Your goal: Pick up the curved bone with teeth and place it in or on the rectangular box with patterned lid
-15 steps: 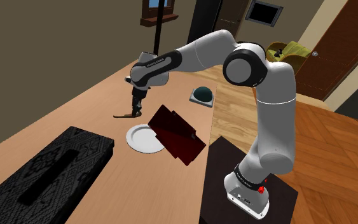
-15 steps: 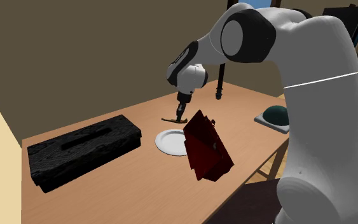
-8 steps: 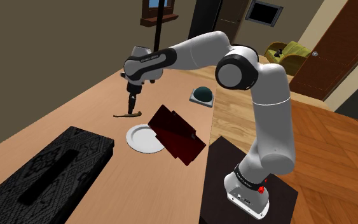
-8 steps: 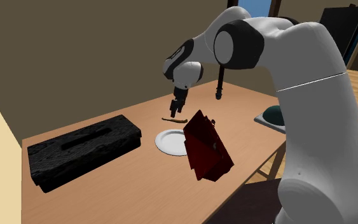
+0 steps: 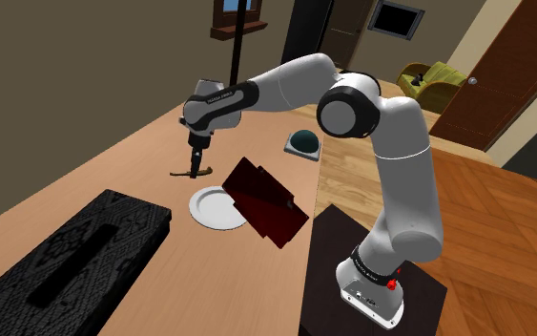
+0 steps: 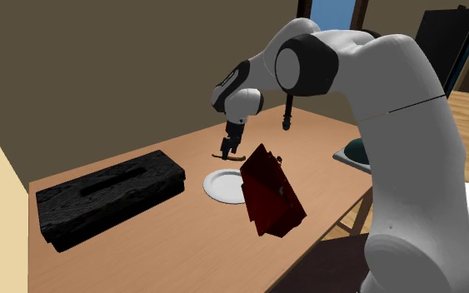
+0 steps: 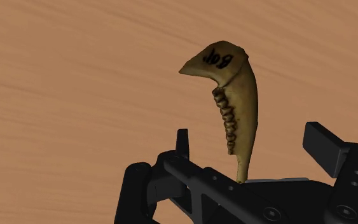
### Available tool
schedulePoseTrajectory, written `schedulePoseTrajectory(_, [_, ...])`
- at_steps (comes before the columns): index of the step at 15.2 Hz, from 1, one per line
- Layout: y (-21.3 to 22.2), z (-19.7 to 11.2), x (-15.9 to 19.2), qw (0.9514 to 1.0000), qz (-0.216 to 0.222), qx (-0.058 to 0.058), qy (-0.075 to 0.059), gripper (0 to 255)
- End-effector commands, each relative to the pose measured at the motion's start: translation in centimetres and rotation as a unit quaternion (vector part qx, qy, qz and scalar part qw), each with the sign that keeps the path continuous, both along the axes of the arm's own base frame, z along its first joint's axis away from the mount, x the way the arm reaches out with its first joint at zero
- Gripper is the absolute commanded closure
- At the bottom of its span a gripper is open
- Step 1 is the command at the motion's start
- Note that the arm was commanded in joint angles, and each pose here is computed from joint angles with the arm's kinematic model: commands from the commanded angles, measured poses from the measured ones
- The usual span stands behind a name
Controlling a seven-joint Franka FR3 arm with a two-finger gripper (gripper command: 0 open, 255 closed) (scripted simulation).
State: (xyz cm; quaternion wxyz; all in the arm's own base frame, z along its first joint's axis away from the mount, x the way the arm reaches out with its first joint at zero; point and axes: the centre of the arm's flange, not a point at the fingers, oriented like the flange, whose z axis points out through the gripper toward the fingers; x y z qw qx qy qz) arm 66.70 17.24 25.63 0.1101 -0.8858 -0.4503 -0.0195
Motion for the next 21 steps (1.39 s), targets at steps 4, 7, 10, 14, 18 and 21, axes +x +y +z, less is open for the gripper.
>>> schedulePoseTrajectory(4, [0.0,-0.1,0.0,1.0,0.0,0.0,0.0,0])
schedulePoseTrajectory(7, [0.0,-0.1,0.0,1.0,0.0,0.0,0.0,255])
schedulePoseTrajectory(10, [0.1,-0.1,0.0,1.0,0.0,0.0,0.0,255])
schedulePoseTrajectory(14, [0.1,0.0,-0.1,1.0,0.0,0.0,0.0,255])
schedulePoseTrajectory(18, [0.0,1.5,0.0,1.0,0.0,0.0,0.0,255])
schedulePoseTrajectory(21, [0.0,3.1,0.0,1.0,0.0,0.0,0.0,255])
